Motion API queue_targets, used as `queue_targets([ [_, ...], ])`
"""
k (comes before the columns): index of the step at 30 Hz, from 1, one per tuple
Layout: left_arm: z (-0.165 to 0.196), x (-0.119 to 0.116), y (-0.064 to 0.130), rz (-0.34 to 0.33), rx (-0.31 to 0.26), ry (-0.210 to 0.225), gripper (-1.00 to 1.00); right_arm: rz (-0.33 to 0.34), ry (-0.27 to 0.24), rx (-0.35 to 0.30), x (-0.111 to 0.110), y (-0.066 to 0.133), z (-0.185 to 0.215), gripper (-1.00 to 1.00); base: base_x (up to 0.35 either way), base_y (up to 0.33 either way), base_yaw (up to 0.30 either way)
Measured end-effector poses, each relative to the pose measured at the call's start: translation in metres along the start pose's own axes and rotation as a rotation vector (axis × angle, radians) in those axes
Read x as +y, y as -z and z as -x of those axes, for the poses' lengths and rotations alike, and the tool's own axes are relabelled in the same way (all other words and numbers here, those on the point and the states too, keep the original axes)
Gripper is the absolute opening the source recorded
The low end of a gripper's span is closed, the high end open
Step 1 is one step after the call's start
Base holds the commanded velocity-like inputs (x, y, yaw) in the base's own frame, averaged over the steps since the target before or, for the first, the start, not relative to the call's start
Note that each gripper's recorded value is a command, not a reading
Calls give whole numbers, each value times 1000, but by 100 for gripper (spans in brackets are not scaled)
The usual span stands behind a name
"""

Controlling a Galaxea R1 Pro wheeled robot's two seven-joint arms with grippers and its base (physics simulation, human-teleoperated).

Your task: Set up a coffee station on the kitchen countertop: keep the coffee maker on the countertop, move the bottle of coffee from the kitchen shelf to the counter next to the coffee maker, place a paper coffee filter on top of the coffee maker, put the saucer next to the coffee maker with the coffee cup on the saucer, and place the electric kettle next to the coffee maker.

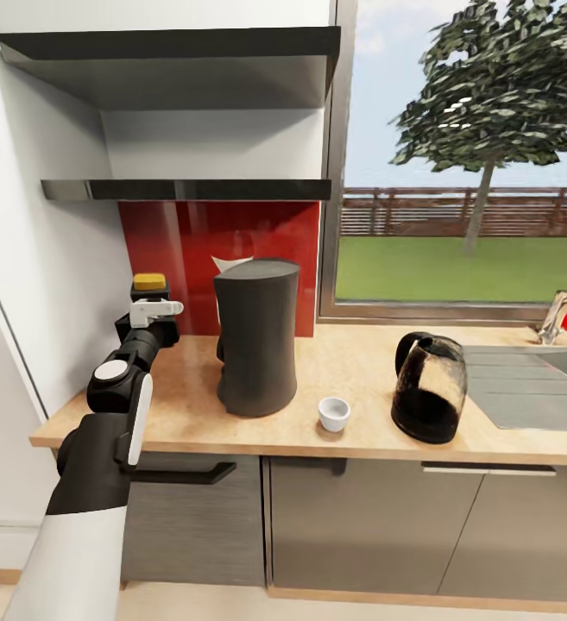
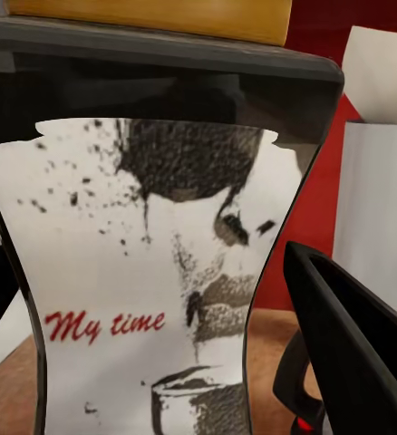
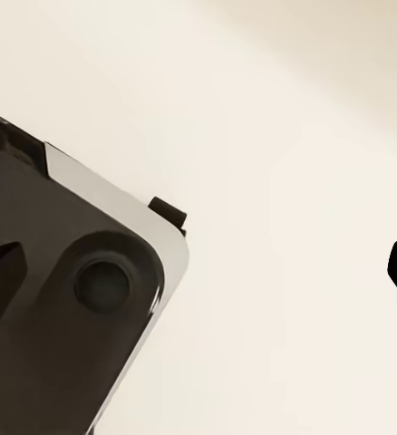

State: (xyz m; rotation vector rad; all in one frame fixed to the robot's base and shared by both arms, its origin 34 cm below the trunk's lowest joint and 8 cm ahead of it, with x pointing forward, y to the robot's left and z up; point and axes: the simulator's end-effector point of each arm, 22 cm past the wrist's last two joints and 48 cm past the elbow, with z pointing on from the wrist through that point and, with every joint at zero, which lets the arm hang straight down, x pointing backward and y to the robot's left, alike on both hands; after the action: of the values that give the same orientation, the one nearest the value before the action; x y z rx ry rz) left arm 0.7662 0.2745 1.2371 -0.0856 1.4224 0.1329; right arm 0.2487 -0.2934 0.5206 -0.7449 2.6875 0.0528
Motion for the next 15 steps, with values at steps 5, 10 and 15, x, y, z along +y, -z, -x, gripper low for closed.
queue_targets([
  [5, -10, 0, 1, 0, 4, -1, -100, 1, 0, 0, 0, -7, -2, 100, 0, 0, 0],
  [10, -18, 0, 2, 1, 5, -2, -100, 0, 0, 0, 1, -14, -5, 100, 0, 0, 0],
  [15, -25, 0, 3, 0, 5, -1, -100, 0, 0, 0, 1, -21, -7, 100, 0, 0, 0],
])
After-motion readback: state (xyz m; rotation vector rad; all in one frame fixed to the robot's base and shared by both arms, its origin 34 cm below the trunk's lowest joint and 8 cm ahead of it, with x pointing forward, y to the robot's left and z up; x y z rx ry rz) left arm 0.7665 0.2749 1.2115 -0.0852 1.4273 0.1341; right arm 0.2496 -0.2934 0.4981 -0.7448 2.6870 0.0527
